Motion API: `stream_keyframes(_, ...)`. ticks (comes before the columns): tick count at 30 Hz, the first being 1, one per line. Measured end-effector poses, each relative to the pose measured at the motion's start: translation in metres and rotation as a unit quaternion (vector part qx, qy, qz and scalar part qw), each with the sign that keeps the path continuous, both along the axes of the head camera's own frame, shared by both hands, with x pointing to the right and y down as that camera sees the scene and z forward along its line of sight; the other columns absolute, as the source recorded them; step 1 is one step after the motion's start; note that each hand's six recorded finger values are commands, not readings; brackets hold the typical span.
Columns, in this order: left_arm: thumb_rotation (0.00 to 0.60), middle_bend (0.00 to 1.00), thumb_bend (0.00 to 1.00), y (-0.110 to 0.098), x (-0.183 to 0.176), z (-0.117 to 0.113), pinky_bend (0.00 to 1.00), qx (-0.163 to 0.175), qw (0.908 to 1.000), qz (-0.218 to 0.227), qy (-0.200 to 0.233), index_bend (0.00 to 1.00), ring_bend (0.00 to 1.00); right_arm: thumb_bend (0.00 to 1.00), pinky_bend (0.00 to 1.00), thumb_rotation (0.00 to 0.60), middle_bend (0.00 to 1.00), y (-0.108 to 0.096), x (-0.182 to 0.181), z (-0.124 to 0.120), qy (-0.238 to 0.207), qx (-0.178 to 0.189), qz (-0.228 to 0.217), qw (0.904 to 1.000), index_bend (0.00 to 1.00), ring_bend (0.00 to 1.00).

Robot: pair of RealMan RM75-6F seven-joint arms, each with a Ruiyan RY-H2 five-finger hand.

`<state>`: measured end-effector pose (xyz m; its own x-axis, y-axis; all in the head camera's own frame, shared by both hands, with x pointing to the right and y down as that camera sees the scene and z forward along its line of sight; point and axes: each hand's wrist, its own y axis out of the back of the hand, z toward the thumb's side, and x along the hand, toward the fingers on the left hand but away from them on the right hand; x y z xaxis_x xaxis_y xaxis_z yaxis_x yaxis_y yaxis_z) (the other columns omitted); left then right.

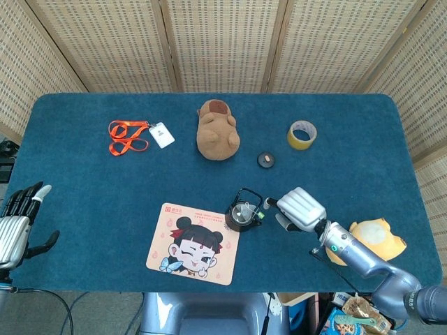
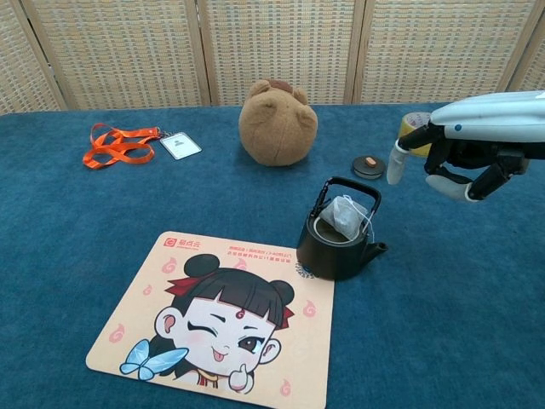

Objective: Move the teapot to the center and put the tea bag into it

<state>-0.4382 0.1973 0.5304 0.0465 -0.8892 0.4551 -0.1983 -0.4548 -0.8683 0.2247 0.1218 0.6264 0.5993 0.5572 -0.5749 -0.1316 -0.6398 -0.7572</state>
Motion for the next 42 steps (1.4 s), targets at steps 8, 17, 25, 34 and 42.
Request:
stream_keyframes(8,0.6,0.0,0.35,-0.002,0.001,-0.001,0.0,0.003,1.0,0.002,-0.002,0.0,0.0,0.96,1.0,0.509,0.94,0.002,-0.014,-0.002,0.011,-0.024,-0.023,0.9994,0.28,0.97)
stream_keyframes(17,0.6,0.0,0.35,-0.002,0.001,0.0,0.0,0.0,1.0,0.002,-0.003,0.0,0.0,1.0,1.0,0.493,0.95,0.005,-0.032,0.002,0.021,-0.044,-0.043,0.9979,0.27,0.98)
stream_keyframes(25,0.6,0.0,0.35,0.0,0.0,0.003,0.0,-0.004,1.0,0.001,-0.002,0.0,0.0,1.0,1.0,0.495,0.95,0.009,-0.048,0.01,0.029,-0.047,-0.059,0.9967,0.26,0.98)
stream_keyframes(34,0.6,0.0,0.35,0.002,-0.003,0.004,0.0,-0.006,1.0,-0.004,-0.004,0.0,0.0,1.0,1.0,0.494,0.95,0.012,-0.061,0.024,0.042,-0.047,-0.071,0.9955,0.25,0.98)
stream_keyframes(42,0.6,0.0,0.35,0.002,-0.004,0.005,0.0,-0.008,0.9999,-0.005,-0.005,0.0,0.0,1.0,1.0,0.495,0.95,0.009,-0.055,0.035,0.064,-0.046,-0.07,0.9944,0.25,0.98)
